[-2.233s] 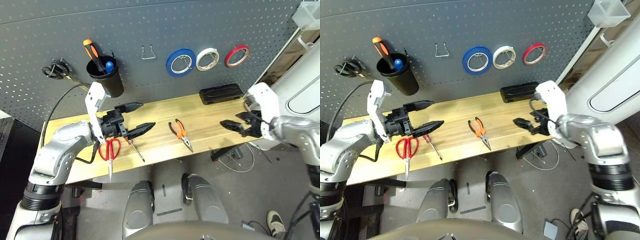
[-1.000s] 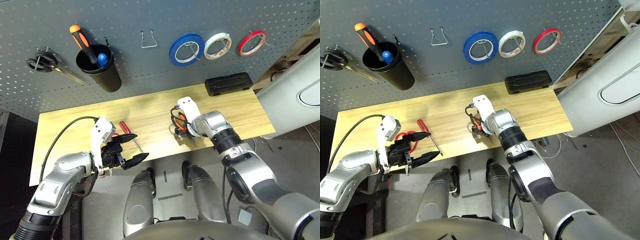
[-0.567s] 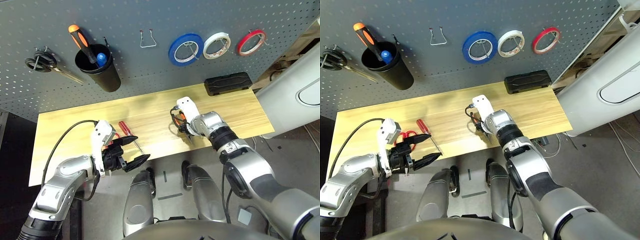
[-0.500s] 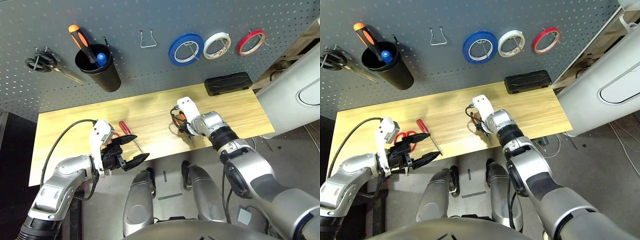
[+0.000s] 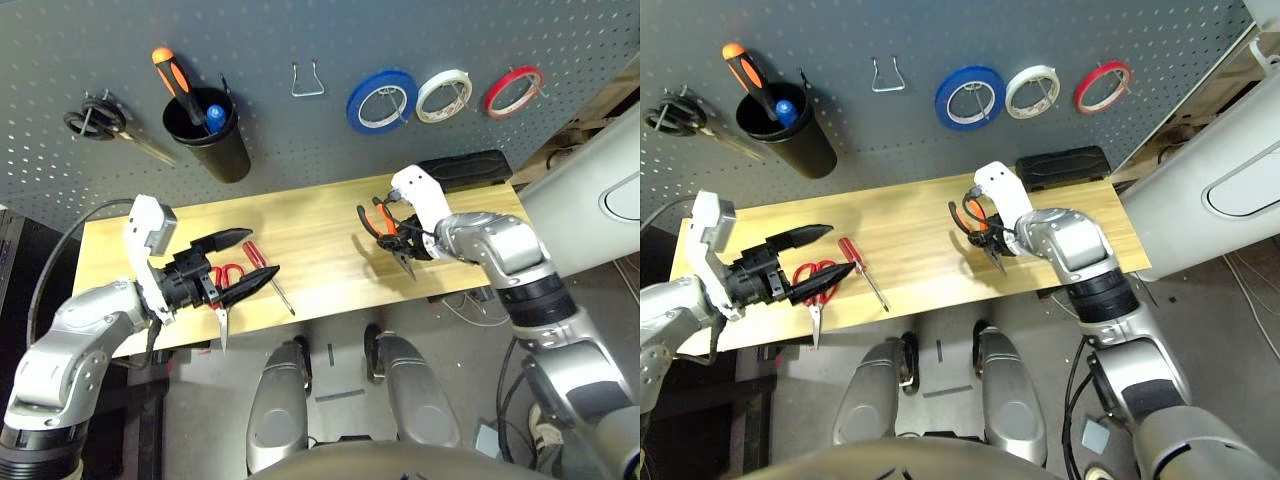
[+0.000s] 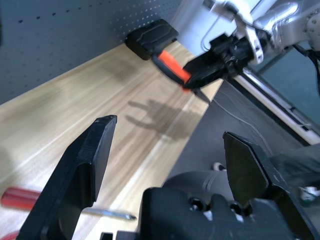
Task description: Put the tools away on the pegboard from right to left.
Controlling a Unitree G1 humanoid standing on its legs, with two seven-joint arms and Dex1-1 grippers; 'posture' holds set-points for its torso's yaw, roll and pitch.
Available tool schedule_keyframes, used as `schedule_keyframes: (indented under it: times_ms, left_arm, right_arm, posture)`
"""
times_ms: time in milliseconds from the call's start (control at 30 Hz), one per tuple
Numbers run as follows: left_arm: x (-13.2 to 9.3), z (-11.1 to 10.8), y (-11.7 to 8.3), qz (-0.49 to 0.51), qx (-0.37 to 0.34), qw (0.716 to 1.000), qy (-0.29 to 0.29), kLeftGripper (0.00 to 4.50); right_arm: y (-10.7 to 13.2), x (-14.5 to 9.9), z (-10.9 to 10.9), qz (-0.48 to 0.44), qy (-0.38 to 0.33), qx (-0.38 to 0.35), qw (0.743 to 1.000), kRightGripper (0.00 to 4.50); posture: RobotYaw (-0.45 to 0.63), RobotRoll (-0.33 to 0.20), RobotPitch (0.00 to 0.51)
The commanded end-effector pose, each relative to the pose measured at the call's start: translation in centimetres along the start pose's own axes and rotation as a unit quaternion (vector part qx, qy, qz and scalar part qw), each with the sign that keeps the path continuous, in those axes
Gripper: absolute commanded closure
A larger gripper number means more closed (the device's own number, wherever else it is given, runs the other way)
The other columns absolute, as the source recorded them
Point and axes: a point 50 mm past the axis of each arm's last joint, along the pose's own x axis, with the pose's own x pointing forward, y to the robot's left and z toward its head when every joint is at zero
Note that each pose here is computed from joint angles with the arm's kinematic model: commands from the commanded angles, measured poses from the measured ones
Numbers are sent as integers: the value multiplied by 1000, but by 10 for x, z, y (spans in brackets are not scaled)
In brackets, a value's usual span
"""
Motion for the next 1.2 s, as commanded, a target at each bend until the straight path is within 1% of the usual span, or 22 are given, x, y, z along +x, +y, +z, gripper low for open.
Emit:
schedule_keyframes:
  times_ms: [33, 100, 233, 267, 433, 533, 600, 700, 800, 900, 967, 1067, 1200]
  left_arm:
    - [-10, 16, 3, 5, 10, 1000, -18, 0]
    - [-14, 26, 7, 11, 21, 999, -24, 0]
    - [-16, 46, 14, 19, 40, 998, -42, 0]
    - [-16, 50, 15, 21, 43, 998, -45, 0]
    - [-17, 60, 19, 25, 43, 998, -49, 0]
    - [-19, 64, 21, 33, 44, 997, -51, 0]
    - [-23, 65, 24, 44, 47, 997, -45, 0]
    - [-28, 66, 27, 56, 50, 996, -39, 0]
    - [-34, 67, 32, 71, 56, 995, -36, 0]
    - [-37, 68, 35, 80, 59, 994, -35, 0]
    - [-38, 68, 35, 81, 58, 994, -35, 0]
    - [-38, 67, 36, 80, 56, 995, -36, 0]
    - [-36, 67, 35, 76, 53, 995, -38, 0]
  right_arm:
    - [11, -15, 9, 55, -24, -11, 998, 2470]
    - [14, -22, 17, 77, -49, -23, 996, 2470]
    - [18, -33, 40, 105, -125, -43, 986, 2470]
    - [18, -35, 49, 108, -157, -57, 980, 2470]
    - [23, -42, 78, 98, -254, -107, 956, 2470]
    - [27, -44, 91, 99, -303, -117, 941, 2470]
    - [31, -46, 101, 102, -345, -117, 926, 2470]
    - [36, -48, 114, 98, -390, -119, 908, 2470]
    - [39, -49, 128, 81, -433, -140, 887, 2470]
    - [42, -50, 139, 69, -464, -155, 869, 2470]
    - [43, -51, 147, 46, -486, -180, 854, 2470]
    - [43, -48, 156, 23, -512, -189, 838, 2470]
    - [48, -45, 169, -9, -544, -226, 808, 2470]
  posture:
    - [115, 0, 144]
    - [113, 0, 140]
    - [109, 0, 136]
    - [108, 0, 135]
    - [103, 0, 133]
    - [104, 0, 133]
    - [105, 0, 134]
    - [106, 0, 135]
    - [109, 0, 138]
    - [109, 0, 138]
    - [109, 0, 139]
    - [105, 0, 140]
    - [105, 0, 142]
